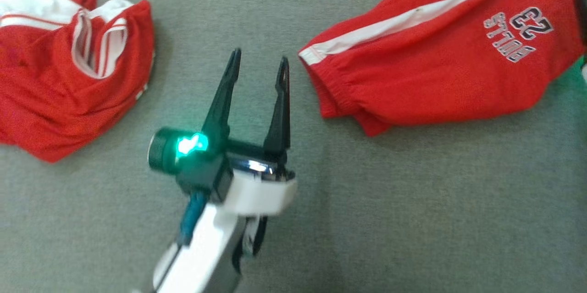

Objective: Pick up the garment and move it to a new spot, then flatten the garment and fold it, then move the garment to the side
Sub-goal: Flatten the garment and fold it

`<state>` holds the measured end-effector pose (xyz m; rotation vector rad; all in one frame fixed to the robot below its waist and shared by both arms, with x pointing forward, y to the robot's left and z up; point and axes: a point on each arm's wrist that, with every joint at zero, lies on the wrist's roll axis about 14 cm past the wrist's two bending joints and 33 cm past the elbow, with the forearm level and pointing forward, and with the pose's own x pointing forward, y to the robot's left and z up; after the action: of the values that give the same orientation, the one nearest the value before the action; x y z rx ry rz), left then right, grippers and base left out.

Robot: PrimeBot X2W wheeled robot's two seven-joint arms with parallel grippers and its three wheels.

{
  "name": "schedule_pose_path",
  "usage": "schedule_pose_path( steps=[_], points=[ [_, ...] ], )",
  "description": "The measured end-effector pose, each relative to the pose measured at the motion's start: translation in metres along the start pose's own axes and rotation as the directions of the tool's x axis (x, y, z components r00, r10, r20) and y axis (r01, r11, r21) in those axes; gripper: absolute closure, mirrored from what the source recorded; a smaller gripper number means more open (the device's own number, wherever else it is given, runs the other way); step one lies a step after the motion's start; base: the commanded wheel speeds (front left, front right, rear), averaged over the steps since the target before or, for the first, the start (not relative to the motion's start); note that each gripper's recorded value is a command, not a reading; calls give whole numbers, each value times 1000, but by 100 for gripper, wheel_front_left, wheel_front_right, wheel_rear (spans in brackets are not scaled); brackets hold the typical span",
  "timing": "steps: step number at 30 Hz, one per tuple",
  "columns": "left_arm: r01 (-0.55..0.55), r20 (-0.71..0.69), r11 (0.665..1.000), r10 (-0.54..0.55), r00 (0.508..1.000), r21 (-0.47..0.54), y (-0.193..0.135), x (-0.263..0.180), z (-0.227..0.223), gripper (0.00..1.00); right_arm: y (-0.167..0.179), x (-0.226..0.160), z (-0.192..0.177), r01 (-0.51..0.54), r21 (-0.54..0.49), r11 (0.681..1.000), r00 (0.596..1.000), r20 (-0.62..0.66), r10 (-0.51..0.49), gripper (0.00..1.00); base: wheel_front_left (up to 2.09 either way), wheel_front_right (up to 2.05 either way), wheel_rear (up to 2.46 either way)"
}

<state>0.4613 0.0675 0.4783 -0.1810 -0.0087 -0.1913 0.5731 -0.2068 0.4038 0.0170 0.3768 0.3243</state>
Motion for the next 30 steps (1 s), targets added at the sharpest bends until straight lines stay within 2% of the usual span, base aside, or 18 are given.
schedule_pose_path(
  steps=[5, 8, 9, 10, 11, 15, 18, 25, 26, 30],
  points=[
    [-46, 23, 998, 45, 999, 50, 3, -24, 8, 0, 12, -1, -51, -9, 80, 997, 974, -226, 27, 0, 0, 0, 0],
    [-78, 32, 993, 76, 997, 83, 9, -34, 12, 0, 13, 2, -59, 5, 115, 993, 962, -271, 26, 0, 0, 0, 0],
    [-88, 36, 992, 85, 996, 89, 11, -36, 13, 0, 13, 3, -60, 13, 132, 991, 959, -283, 25, 6, 0, 0, 0],
    [-92, 40, 991, 89, 995, 94, 12, -38, 15, 0, 15, 4, -59, 12, 143, 990, 958, -286, 30, 47, 0, 0, 0],
    [-99, 44, 990, 95, 994, 96, 12, -40, 17, 0, 16, 4, -57, 12, 155, 988, 959, -280, 32, 100, 0, 0, 0],
    [-104, 50, 991, 100, 994, 88, 10, -45, 20, 0, 23, -4, -52, 2, 184, 983, 960, -277, 50, 100, 0, 0, 0],
    [-89, 57, 993, 85, 995, 77, 5, -44, 22, 0, 15, -17, -49, 24, 194, 981, 967, -254, 27, 100, 0, 0, 0],
    [-9, 77, 999, 5, 997, 54, -20, -32, 25, 0, -41, -70, -55, 187, 192, 963, 958, -252, -136, 100, 0, 0, 0],
    [-9, 77, 999, 5, 997, 54, -20, -32, 25, 0, -41, -70, -55, 187, 192, 963, 958, -252, -136, 100, 0, 0, 0],
    [52, 72, 998, -55, 996, 40, -37, -26, 20, 0, -79, -109, -60, 298, 175, 938, 937, -243, -252, 100, 0, 0, 0]
  ],
)
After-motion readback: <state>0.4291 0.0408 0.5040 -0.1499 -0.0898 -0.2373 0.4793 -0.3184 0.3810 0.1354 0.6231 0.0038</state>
